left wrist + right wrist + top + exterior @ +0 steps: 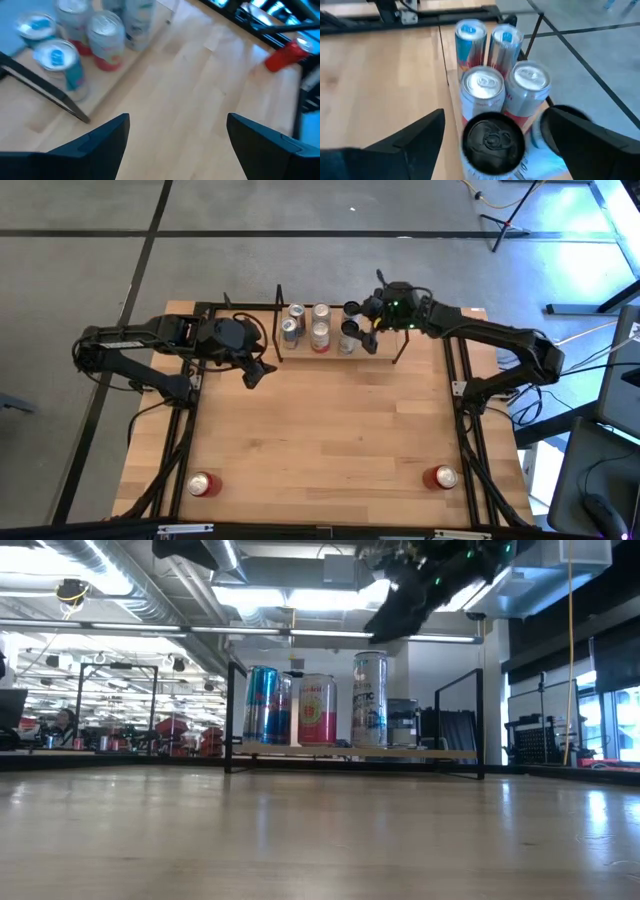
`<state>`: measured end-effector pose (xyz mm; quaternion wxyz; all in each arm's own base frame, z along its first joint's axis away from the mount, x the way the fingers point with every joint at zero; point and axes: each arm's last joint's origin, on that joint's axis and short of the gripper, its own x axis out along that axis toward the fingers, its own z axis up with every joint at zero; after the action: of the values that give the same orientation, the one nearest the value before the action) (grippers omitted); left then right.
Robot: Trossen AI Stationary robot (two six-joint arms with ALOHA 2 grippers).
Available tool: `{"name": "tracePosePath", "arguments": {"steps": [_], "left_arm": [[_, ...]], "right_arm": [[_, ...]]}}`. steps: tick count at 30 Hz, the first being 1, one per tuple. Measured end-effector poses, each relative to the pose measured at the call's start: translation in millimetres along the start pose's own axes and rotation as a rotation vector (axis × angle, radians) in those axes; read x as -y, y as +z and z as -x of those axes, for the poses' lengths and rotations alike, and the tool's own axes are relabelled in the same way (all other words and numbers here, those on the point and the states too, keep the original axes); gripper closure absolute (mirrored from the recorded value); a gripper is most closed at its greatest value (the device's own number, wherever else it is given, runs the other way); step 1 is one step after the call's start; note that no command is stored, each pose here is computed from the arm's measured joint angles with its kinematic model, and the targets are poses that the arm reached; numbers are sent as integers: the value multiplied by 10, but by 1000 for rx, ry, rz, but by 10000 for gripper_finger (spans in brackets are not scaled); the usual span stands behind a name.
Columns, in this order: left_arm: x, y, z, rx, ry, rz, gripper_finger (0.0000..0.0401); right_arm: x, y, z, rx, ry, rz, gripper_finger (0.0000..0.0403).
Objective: Place canned beverage on shelf
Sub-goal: Put the left red soda can on the shelf
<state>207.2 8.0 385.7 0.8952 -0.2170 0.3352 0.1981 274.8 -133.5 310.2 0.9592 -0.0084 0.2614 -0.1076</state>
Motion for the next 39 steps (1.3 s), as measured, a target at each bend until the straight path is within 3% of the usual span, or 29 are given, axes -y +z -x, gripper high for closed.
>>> {"name": "tracePosePath", "arguments": {"steps": [9, 19, 25, 29, 39], "left_arm": [[146, -113, -35, -125, -113, -10, 80], [628, -428, -63, -232, -212, -28, 80], [939, -704, -189, -335, -202, -30, 80], [1071, -867, -229, -418, -187, 22, 80], [1236, -1221, -96, -574, -88, 278, 80]], "right_arm": [[-271, 349, 533, 96, 54, -12, 64], [-627, 315, 645, 21, 155, -85, 64], [-853, 230, 654, -85, 131, -83, 64], [-1008, 206, 673, -115, 173, -73, 64], [-1427, 174, 765, -141, 333, -35, 63]]}}
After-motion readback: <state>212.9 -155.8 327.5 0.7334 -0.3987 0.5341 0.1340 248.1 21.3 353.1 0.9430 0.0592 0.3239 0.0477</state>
